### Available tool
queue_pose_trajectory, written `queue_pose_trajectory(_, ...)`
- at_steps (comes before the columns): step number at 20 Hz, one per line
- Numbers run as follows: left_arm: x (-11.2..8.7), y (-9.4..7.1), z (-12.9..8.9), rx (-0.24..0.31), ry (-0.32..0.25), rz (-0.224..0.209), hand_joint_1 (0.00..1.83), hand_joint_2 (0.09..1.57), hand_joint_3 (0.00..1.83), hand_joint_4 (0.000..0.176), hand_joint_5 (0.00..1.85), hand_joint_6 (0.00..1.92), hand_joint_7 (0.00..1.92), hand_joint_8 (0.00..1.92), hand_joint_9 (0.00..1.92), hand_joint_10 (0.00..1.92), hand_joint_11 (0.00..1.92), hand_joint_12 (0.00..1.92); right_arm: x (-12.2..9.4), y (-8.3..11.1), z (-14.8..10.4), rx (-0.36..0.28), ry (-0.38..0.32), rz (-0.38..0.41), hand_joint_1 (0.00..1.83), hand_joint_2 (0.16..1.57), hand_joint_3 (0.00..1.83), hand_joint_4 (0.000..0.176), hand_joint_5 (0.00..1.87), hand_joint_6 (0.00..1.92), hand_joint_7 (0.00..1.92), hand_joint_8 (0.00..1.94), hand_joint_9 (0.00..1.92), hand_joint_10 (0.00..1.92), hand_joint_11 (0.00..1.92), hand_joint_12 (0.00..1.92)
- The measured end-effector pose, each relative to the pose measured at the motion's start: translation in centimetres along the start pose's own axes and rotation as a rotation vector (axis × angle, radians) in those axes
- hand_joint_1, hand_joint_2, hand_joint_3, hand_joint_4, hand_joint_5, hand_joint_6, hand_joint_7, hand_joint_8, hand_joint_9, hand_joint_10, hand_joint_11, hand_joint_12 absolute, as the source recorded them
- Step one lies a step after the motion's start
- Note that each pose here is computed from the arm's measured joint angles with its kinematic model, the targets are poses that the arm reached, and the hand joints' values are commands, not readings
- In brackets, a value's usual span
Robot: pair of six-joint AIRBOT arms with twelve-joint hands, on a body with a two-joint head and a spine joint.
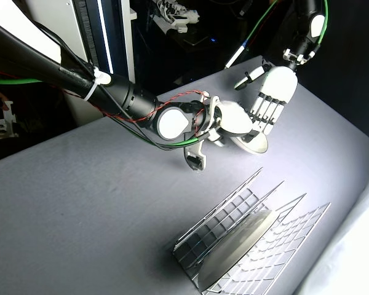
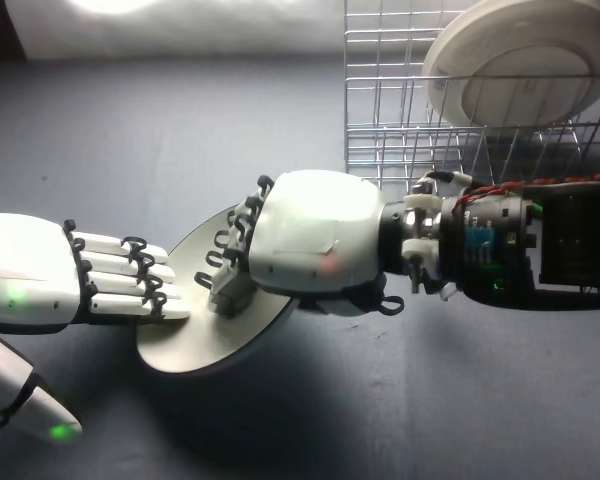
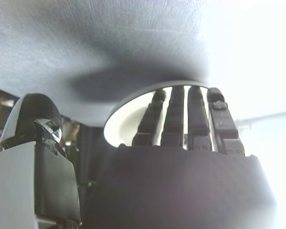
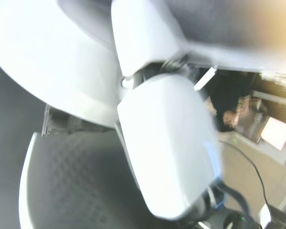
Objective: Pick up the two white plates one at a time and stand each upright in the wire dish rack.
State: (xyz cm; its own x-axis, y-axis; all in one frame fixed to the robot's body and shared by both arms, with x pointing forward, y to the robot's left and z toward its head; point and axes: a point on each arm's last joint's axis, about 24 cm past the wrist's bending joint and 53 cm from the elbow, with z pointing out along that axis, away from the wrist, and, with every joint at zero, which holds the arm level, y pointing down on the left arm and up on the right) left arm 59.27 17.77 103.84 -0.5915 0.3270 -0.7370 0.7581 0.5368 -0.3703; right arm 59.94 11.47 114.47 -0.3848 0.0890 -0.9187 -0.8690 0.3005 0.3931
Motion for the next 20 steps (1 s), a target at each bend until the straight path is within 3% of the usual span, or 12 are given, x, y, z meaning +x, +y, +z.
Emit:
queue_pose_trajectory(4,0.0,0.0,0.0,0.001,-0.001,0.001,0.0,1.05,0.0,0.0,0.0,0.0,0.0,0.0,0.0,0.0,0.02,0.01,-0.1,0.3,0.0,-0.013,-0.007,-0.005,1.38,1.06,0.0,0.0,0.98,0.9,1.1,0.66,1.13,1.05,0.94,1.42)
queue_pose_trajectory(5,-0.4,-0.1,0.0,0.001,-0.003,0.012,0.0,1.04,0.0,0.0,0.0,0.0,0.0,0.0,0.0,0.0,0.03,0.01,-0.2,0.3,0.0,-0.014,-0.009,-0.005,1.27,1.09,0.0,0.0,0.97,0.86,1.12,0.93,1.22,1.09,0.98,1.53)
queue_pose_trajectory(6,-0.7,-0.2,0.0,0.003,-0.007,0.026,0.0,1.04,0.0,0.0,0.0,0.0,0.0,0.0,0.01,0.0,0.05,0.02,-0.4,0.3,-0.1,-0.018,-0.012,-0.008,1.26,1.09,0.0,0.0,0.97,0.89,1.12,0.92,1.17,0.97,0.93,1.47)
queue_pose_trajectory(8,-1.9,-0.5,0.1,0.011,-0.021,0.055,0.0,1.06,0.0,0.0,0.0,0.0,0.0,0.0,0.01,0.0,0.05,0.02,-0.9,0.6,-0.3,-0.03,-0.023,-0.02,1.38,1.07,0.0,0.0,0.96,0.88,1.11,0.72,1.11,1.06,0.85,1.4)
queue_pose_trajectory(10,-3.3,-0.8,0.1,0.015,-0.048,0.067,0.0,1.05,0.0,0.0,0.0,0.0,0.0,0.0,0.01,0.0,0.05,0.02,-1.7,0.7,-0.4,-0.035,-0.037,-0.028,1.38,1.07,0.0,0.0,0.97,0.9,1.1,0.71,1.1,1.05,0.83,1.38)
queue_pose_trajectory(11,-4.2,-1.0,-0.2,0.015,-0.063,0.08,0.0,1.05,0.0,0.0,0.0,0.0,0.0,0.0,0.0,0.0,0.03,0.01,-2.3,0.6,-0.7,-0.034,-0.046,-0.031,1.38,1.09,0.0,0.0,0.92,1.03,1.04,0.77,1.03,1.1,0.79,1.34)
queue_pose_trajectory(12,-5.3,-1.1,-0.8,0.015,-0.089,0.083,0.0,1.05,0.0,0.0,0.0,0.0,0.0,0.0,0.01,0.0,0.04,0.02,-2.8,0.6,-1.1,-0.03,-0.052,-0.033,1.38,1.09,0.0,0.0,0.93,1.04,1.03,0.77,1.02,1.11,0.78,1.33)
queue_pose_trajectory(15,-7.7,-0.7,-2.0,0.008,-0.148,0.049,0.0,1.05,0.0,0.0,0.01,0.0,0.01,0.0,0.02,0.01,0.06,0.02,-3.7,0.8,-1.7,-0.02,-0.066,-0.018,1.39,1.09,0.0,0.0,0.93,1.02,1.06,0.75,1.03,1.09,0.81,1.35)
queue_pose_trajectory(16,-8.3,-0.5,-2.3,0.004,-0.16,0.052,0.0,1.04,0.0,0.0,0.01,0.0,0.01,0.0,0.02,0.01,0.06,0.02,-4.5,0.9,-2.1,-0.012,-0.077,-0.008,1.39,1.06,0.0,0.0,0.97,0.88,1.12,0.7,1.1,1.04,0.84,1.36)
queue_pose_trajectory(20,-10.0,-0.1,-3.5,-0.009,-0.202,0.054,0.0,1.05,0.0,0.0,0.0,0.0,0.0,0.0,0.01,0.0,0.05,0.02,-7.6,2.0,-3.2,-0.01,-0.136,0.034,1.39,1.06,0.0,0.0,0.97,0.89,1.15,0.64,1.11,1.02,0.85,1.35)
